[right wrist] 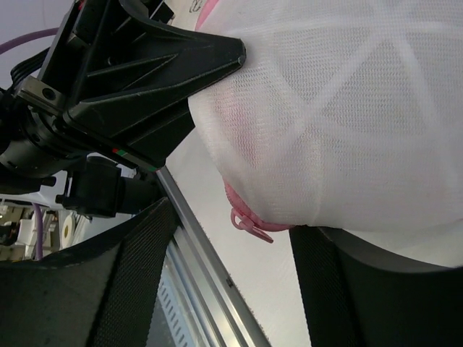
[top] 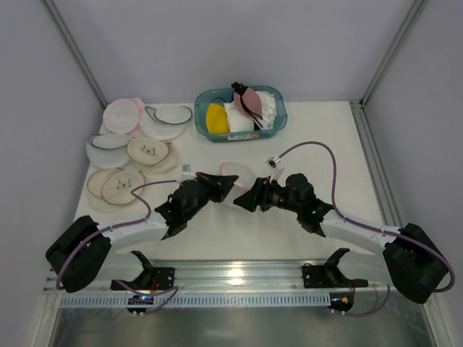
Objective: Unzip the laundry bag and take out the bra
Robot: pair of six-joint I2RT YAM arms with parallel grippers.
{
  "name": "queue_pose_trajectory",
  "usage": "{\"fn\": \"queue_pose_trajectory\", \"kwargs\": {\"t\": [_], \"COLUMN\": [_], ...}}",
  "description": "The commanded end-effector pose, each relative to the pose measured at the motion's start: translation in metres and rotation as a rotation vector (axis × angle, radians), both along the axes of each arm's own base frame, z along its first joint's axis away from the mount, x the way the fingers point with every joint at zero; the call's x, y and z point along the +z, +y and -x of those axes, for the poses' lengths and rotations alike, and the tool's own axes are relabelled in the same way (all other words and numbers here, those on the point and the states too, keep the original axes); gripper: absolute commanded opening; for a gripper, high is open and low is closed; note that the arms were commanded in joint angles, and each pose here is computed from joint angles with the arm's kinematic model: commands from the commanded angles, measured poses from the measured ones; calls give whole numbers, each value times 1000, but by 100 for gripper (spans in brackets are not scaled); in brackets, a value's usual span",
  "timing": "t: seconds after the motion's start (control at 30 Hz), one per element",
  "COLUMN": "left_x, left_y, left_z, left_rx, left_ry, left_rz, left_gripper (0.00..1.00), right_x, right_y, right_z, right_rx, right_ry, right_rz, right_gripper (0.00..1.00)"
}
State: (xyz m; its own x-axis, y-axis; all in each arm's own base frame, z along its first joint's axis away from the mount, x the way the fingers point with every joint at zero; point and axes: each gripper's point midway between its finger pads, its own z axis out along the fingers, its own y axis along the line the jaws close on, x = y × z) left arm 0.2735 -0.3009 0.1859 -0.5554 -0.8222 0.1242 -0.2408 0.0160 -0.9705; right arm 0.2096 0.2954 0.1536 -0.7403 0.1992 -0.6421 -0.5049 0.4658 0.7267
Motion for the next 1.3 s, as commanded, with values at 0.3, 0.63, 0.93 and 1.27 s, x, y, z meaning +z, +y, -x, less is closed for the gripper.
{"fn": "queue_pose_trajectory", "kwargs": {"t": [0.3,0.63,0.93,1.27], "left_x": [3,-13,-26,-25], "left_y": [9,36,61,65], "left_z": [11,23,18,12], "left_rx": [4,8,7,-18], "left_ry": [-28,-56,-70,-76], "left_rz": [-3,-155,-320,-350], "left_gripper": [0,0,0,0], "right_x": [31,-6,-39,-40], "right_y": [-6,-26,-44,-39], "right_z": [-12,22,58,50], "right_rx": [-91,12,166,141], "right_ry": [-102,24,178,168], "right_rz": [-41,188,413,420], "right_gripper": [18,4,4,12]}}
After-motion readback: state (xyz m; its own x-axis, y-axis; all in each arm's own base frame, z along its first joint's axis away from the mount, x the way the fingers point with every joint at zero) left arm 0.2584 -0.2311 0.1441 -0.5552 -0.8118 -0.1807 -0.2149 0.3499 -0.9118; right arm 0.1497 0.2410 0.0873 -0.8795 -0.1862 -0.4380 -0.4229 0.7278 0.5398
